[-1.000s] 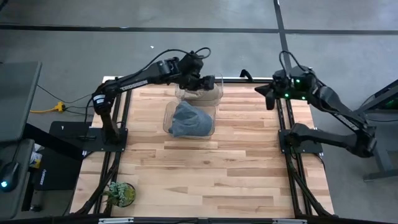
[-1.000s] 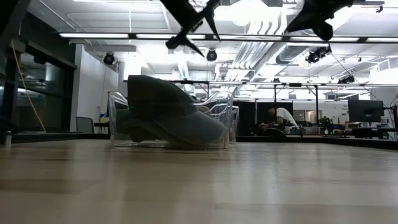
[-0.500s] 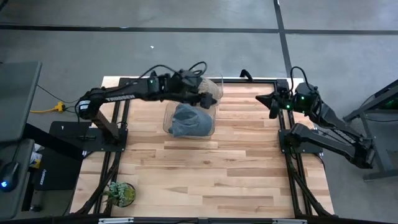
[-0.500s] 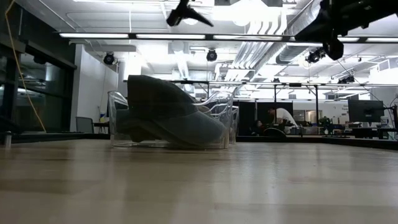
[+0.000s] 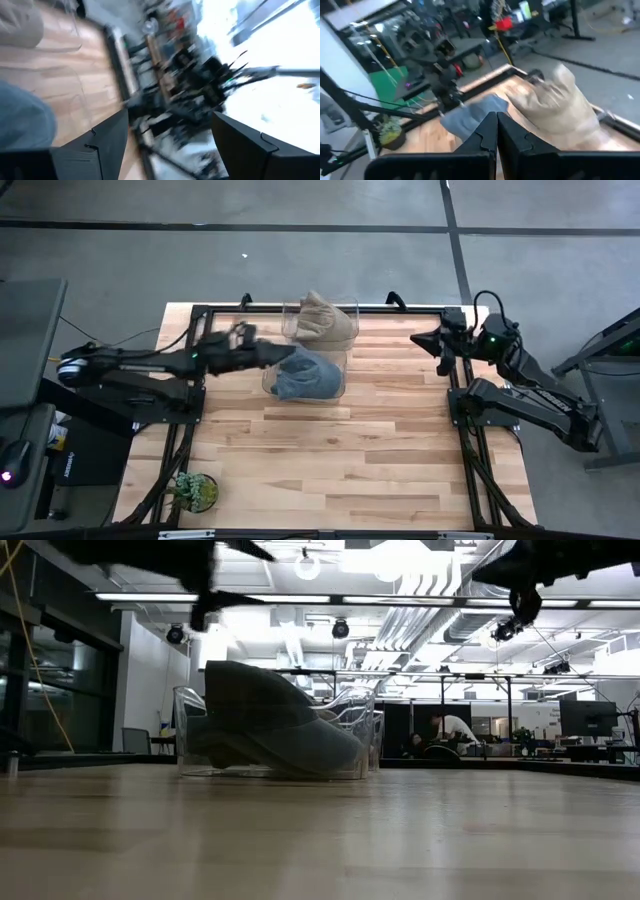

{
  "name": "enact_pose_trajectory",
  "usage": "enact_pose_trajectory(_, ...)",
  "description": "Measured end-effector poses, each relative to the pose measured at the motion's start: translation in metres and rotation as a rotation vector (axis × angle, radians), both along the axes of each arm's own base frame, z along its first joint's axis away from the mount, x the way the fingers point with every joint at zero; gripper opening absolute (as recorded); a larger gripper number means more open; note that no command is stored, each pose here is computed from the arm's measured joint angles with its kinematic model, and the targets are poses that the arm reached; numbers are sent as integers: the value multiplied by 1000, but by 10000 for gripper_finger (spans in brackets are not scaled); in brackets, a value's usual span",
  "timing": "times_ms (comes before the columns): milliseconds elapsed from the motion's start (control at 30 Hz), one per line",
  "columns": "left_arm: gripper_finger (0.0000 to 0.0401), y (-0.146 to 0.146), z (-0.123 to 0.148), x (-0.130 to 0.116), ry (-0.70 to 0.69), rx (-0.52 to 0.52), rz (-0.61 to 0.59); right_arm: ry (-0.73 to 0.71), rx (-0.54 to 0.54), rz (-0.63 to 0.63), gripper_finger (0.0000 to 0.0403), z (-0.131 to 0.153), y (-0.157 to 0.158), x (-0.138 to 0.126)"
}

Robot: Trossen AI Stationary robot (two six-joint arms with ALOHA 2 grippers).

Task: Pick & Place hat
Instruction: Return to Home Position

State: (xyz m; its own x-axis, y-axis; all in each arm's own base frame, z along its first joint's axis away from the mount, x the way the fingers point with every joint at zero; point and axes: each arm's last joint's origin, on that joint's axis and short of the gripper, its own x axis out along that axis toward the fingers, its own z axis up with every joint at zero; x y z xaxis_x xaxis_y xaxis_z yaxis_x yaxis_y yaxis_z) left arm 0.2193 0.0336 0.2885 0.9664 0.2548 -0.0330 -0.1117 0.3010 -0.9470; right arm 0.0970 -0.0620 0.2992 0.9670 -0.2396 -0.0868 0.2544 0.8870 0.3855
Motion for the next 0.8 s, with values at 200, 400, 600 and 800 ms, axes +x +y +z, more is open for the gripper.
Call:
enact_pose_trajectory(200, 261, -15, -29, -56, -122, -13, 109, -59, -38, -21, 0, 2, -2, 1)
enact_pose_trajectory(400, 261, -26, -46, -88, -198, -13, 126, -169, 29, -29, 0, -29, -6, 6)
enact_pose_trajectory(600, 261, -28, -66, -102, -109, -31, 125, -190, 67, -81, 0, -50, -8, 6)
enact_pose_trajectory(800, 261, -27, -80, -115, -192, -50, 125, -286, 108, -103, 0, -70, -7, 4)
